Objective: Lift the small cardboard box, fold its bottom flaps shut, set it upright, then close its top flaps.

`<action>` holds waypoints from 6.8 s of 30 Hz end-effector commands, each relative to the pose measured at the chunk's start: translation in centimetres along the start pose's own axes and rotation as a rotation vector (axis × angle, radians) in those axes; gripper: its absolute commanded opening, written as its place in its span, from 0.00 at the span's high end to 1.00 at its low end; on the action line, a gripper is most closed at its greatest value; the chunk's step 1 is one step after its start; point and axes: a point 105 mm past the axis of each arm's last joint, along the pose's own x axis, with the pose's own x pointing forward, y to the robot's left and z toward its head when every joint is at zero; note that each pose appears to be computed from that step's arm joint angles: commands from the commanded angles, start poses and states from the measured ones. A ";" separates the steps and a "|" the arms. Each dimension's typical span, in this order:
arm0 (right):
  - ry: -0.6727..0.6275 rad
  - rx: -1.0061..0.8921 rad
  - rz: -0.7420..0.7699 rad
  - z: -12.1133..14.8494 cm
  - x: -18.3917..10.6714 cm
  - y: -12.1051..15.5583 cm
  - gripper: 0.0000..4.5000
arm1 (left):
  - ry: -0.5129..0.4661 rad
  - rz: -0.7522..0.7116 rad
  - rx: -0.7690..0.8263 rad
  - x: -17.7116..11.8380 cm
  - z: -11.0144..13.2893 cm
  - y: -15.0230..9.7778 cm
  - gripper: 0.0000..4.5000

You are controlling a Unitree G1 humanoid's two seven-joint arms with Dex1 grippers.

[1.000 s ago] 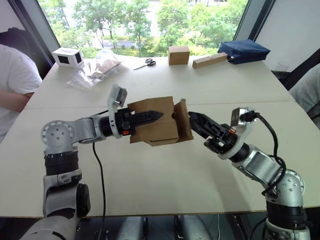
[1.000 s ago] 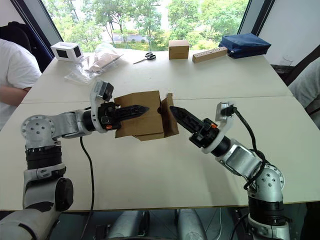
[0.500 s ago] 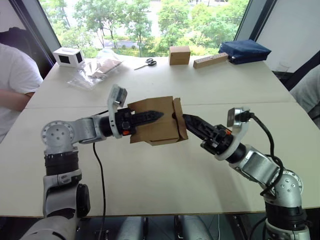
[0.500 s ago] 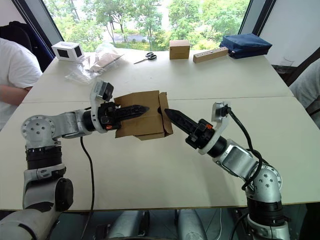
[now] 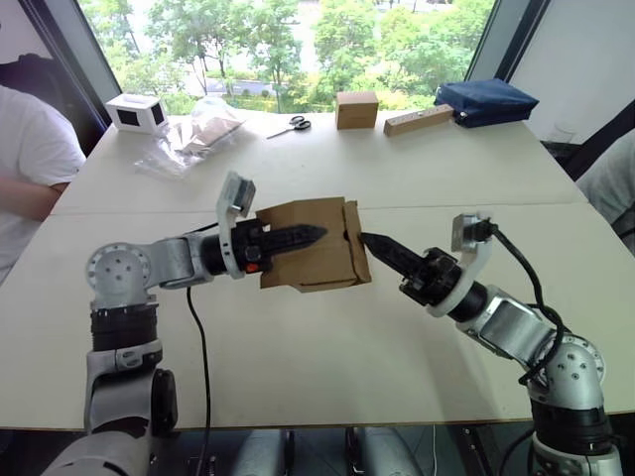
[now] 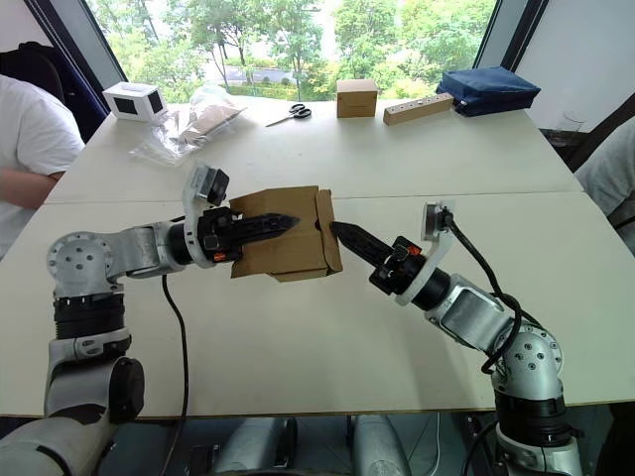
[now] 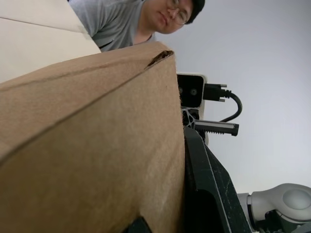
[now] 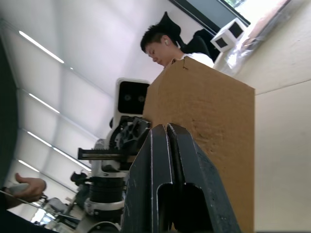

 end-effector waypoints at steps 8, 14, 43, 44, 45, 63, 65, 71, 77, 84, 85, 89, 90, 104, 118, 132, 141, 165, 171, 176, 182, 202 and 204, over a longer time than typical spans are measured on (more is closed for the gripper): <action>-0.039 -0.067 0.004 1.2 -0.7 0.4 0.77 | -0.006 -0.049 0.037 0.1 0.4 -1.3 1.00; -0.030 -0.082 -0.004 1.0 -0.6 0.3 0.52 | -0.006 -0.048 0.038 0.2 0.4 -1.3 1.00; -0.159 -0.026 -0.072 3.0 -2.2 -1.9 0.52 | -0.021 -0.058 0.050 0.3 0.9 -1.8 1.00; -0.163 -0.018 -0.060 3.0 -2.0 -1.7 0.52 | -0.023 -0.058 0.050 0.3 0.9 -1.8 1.00; -0.160 -0.013 -0.048 2.8 -1.8 -1.4 0.52 | -0.024 -0.059 0.050 0.3 0.9 -1.8 1.00; -0.090 -0.008 0.015 1.0 -0.9 0.8 0.52 | -0.035 -0.059 0.050 0.2 0.9 -1.8 1.00; -0.093 -0.003 0.018 1.0 -0.8 0.9 0.52 | -0.035 -0.059 0.049 0.3 0.9 -1.8 1.00; -0.106 -0.002 0.031 1.3 -0.9 1.1 0.65 | -0.032 -0.056 0.046 0.2 0.7 -1.8 1.00; -0.095 -0.013 0.023 1.2 -0.9 1.0 0.65 | -0.033 -0.054 0.045 0.2 0.7 -1.7 1.00; -0.057 -0.049 0.014 0.6 -0.8 0.9 0.65 | -0.033 -0.064 0.046 0.3 0.7 -1.9 1.00; -0.056 -0.056 0.012 0.5 -0.7 0.9 0.65 | -0.033 -0.067 0.045 0.3 0.7 -1.9 1.00; -0.048 -0.077 0.019 0.4 -0.4 1.2 0.65 | -0.018 -0.076 0.046 0.6 0.4 -2.0 1.00; -0.046 -0.082 0.020 0.3 -0.3 1.3 0.65 | -0.017 -0.078 0.045 0.7 0.4 -2.0 1.00; -0.046 -0.119 0.008 0.2 0.2 2.0 0.65 | -0.008 -0.098 0.039 1.2 0.3 -2.1 1.00; -0.059 -0.116 -0.042 0.6 0.1 0.9 0.65 | -0.014 -0.102 0.041 1.0 0.3 -2.2 1.00; -0.060 -0.116 -0.062 0.6 0.2 0.5 0.65 | -0.021 -0.100 0.042 0.9 0.3 -2.2 1.00; -0.044 -0.119 -0.013 0.3 0.7 1.8 0.65 | -0.024 -0.085 0.039 1.1 0.2 -1.9 1.00; 0.042 -0.166 0.043 -1.1 2.6 4.1 0.65 | -0.041 -0.084 0.024 1.7 0.1 -1.6 1.00; 0.008 -0.186 0.011 0.4 1.8 3.2 0.65 | -0.037 -0.081 0.026 1.3 -0.1 -1.6 1.00; -0.042 -0.188 -0.017 2.2 0.6 2.6 0.65 | -0.035 -0.070 0.027 1.1 -0.1 -1.5 1.00; -0.059 -0.232 -0.053 3.5 -0.7 2.4 0.65 | -0.012 -0.032 0.057 1.0 0.2 -1.4 1.00; 0.298 -0.792 -0.203 4.0 -3.3 -1.2 0.65 | 1.170 0.211 1.162 5.9 0.2 2.8 0.94; 0.287 -0.798 -0.214 4.0 -3.4 -1.3 0.65 | 1.194 0.184 1.199 7.3 0.1 2.5 0.82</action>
